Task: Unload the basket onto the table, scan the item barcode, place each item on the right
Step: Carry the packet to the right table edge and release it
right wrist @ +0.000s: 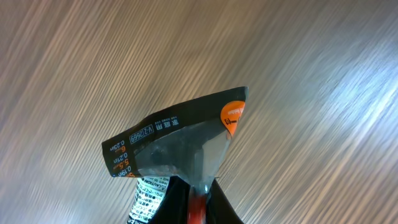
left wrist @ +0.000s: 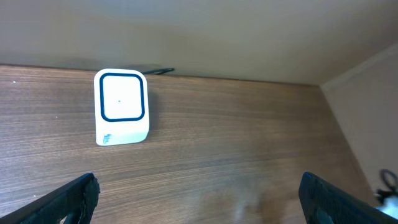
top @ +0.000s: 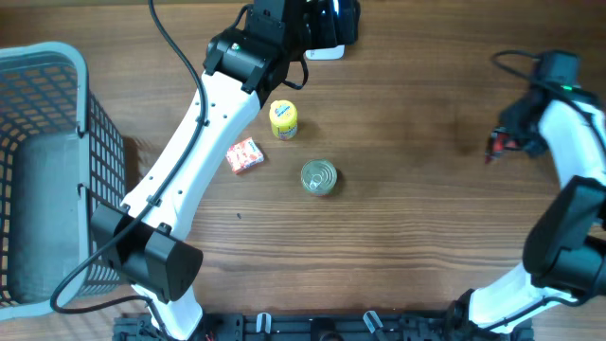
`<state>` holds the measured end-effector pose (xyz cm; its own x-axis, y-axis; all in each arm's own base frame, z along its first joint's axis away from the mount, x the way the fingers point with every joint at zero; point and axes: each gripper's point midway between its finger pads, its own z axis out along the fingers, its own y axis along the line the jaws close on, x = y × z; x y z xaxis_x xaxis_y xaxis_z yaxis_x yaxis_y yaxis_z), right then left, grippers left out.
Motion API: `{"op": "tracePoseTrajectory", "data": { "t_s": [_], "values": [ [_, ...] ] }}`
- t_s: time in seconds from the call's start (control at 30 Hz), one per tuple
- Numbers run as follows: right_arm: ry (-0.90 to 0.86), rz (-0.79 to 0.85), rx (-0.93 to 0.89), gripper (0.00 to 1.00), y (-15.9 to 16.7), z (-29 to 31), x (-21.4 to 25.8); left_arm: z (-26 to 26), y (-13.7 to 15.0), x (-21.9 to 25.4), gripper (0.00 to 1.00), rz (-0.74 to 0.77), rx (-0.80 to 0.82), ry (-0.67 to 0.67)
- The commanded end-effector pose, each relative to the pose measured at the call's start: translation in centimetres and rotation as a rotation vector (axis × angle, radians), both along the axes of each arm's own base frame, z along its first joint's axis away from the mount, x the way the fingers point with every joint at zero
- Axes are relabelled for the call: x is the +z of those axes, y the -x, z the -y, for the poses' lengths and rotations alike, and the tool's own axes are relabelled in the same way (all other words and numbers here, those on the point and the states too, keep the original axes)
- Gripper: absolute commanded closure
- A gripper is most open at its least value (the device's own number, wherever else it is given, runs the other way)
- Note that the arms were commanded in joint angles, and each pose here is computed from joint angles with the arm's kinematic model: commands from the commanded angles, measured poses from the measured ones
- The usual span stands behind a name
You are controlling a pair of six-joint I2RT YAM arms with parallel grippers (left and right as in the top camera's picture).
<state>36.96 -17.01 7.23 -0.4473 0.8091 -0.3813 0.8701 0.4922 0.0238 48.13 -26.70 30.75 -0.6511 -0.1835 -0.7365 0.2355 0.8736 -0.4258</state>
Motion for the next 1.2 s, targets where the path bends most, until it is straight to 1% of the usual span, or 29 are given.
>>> {"op": "tracePoseTrajectory", "data": {
  "t_s": [0.0, 0.13, 0.23, 0.3, 0.33, 0.4, 0.43, 0.47, 0.5, 0.53, 0.57, 0.63, 0.67, 0.7, 0.73, 0.77, 0.87, 0.97, 1.03, 1.07, 1.13, 1.17],
  "values": [
    [0.113, 0.035, -0.104, 0.93, 2.1, 7.4, 2.4, -1.1, 0.0, 2.1, 0.0, 0.06, 0.026, -0.012],
    [0.143, 0.082, -0.25, 0.93, 4.9, 12.9, 2.9, -1.0, 0.0, 2.2, 0.0, 0.061, 0.025, -0.011],
    [0.175, 0.096, -0.299, 0.92, 5.8, 15.3, 2.8, -1.0, 0.0, 2.1, 0.0, 0.058, 0.024, -0.013],
    [0.195, 0.079, -0.28, 0.91, 6.0, 16.3, 2.2, -1.1, 0.1, 2.2, 0.0, 0.059, 0.024, -0.012],
    [0.202, 0.064, -0.257, 0.9, 6.0, 16.7, 1.7, -1.1, 0.2, 2.8, 0.0, 0.083, 0.013, -0.021],
    [0.199, 0.048, -0.255, 0.9, 6.1, 17.2, 0.6, -0.9, 0.6, 4.8, 0.0, 0.169, -0.03, -0.056],
    [0.199, 0.043, -0.256, 0.9, 6.2, 17.5, 0.1, -1.1, 0.8, 5.9, 0.0, 0.206, -0.027, -0.064],
    [0.198, 0.041, -0.261, 0.9, 6.3, 17.7, -0.1, -2.0, 0.8, 7.6, 0.0, 0.256, 0.013, -0.078],
    [0.197, 0.036, -0.269, 0.89, 6.5, 18.1, -0.5, -3.9, 0.9, 10.0, 0.0, 0.329, 0.099, -0.103],
    [0.197, 0.035, -0.276, 0.86, 6.8, 18.4, -0.6, -5.9, 1.0, 12.1, 0.0, 0.382, 0.184, -0.11],
    [0.198, 0.036, -0.286, 0.79, 7.1, 18.7, -0.6, -7.7, 1.3, 14.0, 0.0, 0.427, 0.253, -0.116],
    [0.201, 0.026, -0.286, 0.59, 8.0, 19.5, -0.6, -12.2, 2.7, 18.4, 0.0, 0.539, 0.374, -0.168],
    [0.193, 0.017, -0.266, 0.48, 8.3, 19.7, -0.7, -14.2, 3.4, 19.9, 0.0, 0.575, 0.428, -0.186],
    [0.18, 0.014, -0.248, 0.15, 8.5, 19.7, -0.8, -17.4, 4.5, 21.9, 0.0, 0.613, 0.521, -0.199],
    [0.172, 0.012, -0.247, 0.02, 8.6, 19.5, -0.7, -19.9, 5.4, 23.2, 0.0, 0.632, 0.587, -0.201],
    [0.169, 0.015, -0.244, 0.0, 8.6, 19.3, -0.4, -22.0, 6.4, 24.2, 0.0, 0.649, 0.634, -0.201],
    [0.159, 0.077, -0.097, 0.0, 6.0, 17.4, 1.7, -27.4, 8.8, 26.2, 0.0, 0.681, 0.756, -0.216],
    [0.208, 0.14, 0.104, 0.0, 2.1, 13.7, 5.4, -31.6, 10.6, 26.0, 0.0, 0.646, 0.849, -0.267],
    [0.247, 0.184, 0.284, 0.0, -1.4, 9.0, 8.3, -33.7, 11.3, 25.1, 0.0, 0.602, 0.894, -0.301],
    [0.272, 0.194, 0.395, 0.0, -3.4, 5.5, 9.6, -34.8, 11.7, 24.8, 0.0, 0.583, 0.92, -0.32],
    [0.285, 0.194, 0.638, 0.0, -6.3, -2.2, 10.7, -36.6, 12.8, 24.7, 0.0, 0.565, 0.965, -0.341],
    [0.279, 0.184, 0.742, 0.0, -7.1, -6.0, 10.7, -37.3, 13.5, 24.7, 0.0, 0.559, 0.986, -0.349]
  ]
}}
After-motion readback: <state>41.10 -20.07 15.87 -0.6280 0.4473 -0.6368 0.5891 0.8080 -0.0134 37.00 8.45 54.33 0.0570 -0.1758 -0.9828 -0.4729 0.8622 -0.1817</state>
